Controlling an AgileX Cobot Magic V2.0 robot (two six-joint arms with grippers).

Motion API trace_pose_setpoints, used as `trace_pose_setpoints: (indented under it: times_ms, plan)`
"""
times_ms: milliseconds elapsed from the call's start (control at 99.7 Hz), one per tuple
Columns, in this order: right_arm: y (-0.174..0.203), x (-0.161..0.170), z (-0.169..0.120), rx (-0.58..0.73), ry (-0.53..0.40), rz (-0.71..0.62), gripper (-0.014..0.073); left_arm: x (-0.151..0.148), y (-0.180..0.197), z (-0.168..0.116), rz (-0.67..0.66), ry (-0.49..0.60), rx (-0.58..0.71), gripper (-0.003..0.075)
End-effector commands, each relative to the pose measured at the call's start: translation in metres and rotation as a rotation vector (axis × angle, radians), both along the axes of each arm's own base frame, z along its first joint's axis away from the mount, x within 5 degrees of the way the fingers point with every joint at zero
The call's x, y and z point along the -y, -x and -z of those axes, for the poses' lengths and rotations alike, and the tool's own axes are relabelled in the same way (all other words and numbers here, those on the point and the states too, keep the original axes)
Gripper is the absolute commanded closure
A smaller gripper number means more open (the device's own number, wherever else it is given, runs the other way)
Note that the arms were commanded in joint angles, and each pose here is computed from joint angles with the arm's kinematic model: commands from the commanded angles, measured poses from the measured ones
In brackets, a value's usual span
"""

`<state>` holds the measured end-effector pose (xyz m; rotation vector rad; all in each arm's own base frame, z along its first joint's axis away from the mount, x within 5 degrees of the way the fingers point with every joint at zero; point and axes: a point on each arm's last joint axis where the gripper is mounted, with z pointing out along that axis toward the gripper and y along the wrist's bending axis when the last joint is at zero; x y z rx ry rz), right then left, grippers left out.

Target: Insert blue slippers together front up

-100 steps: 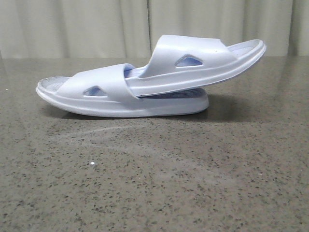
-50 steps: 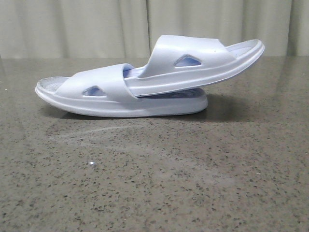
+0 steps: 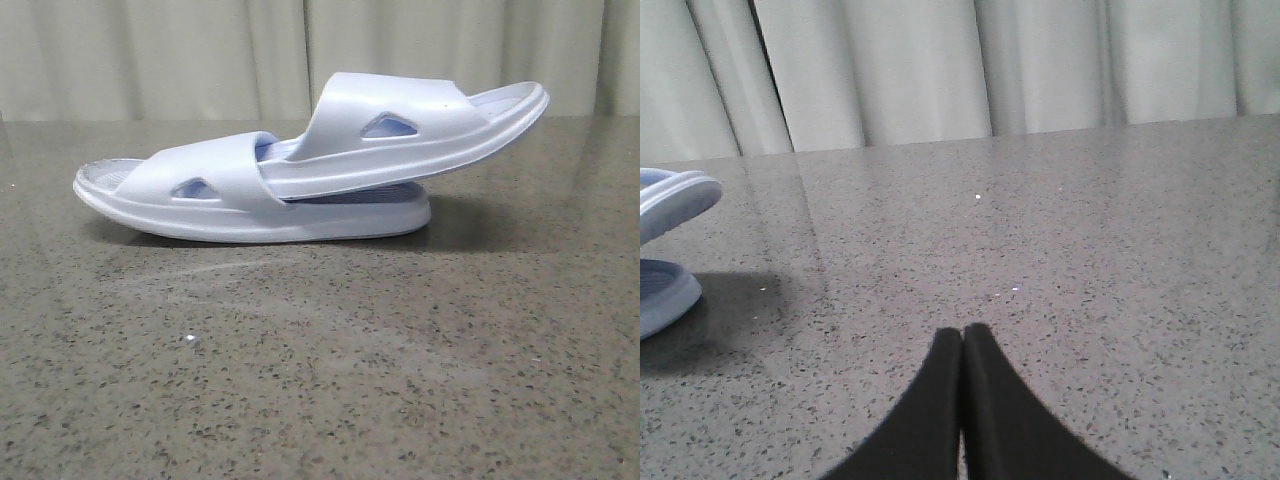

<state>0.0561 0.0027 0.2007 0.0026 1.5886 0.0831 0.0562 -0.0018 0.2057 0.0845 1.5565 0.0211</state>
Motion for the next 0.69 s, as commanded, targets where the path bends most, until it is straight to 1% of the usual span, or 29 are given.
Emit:
trace_pose_setpoints:
  times_ms: [0, 682]
  plan:
    - [0.0009, 0.0, -0.0017, 0.081, 0.026, 0.003, 0.0702, 0.0016, -0.0002, -0.0039, 0.021, 0.017, 0.066, 0.0704]
    - [0.0008, 0.0001, -0.001, 0.074, 0.036, 0.004, 0.0702, 0.0016, -0.0002, -0.0039, 0.021, 0.017, 0.066, 0.0704]
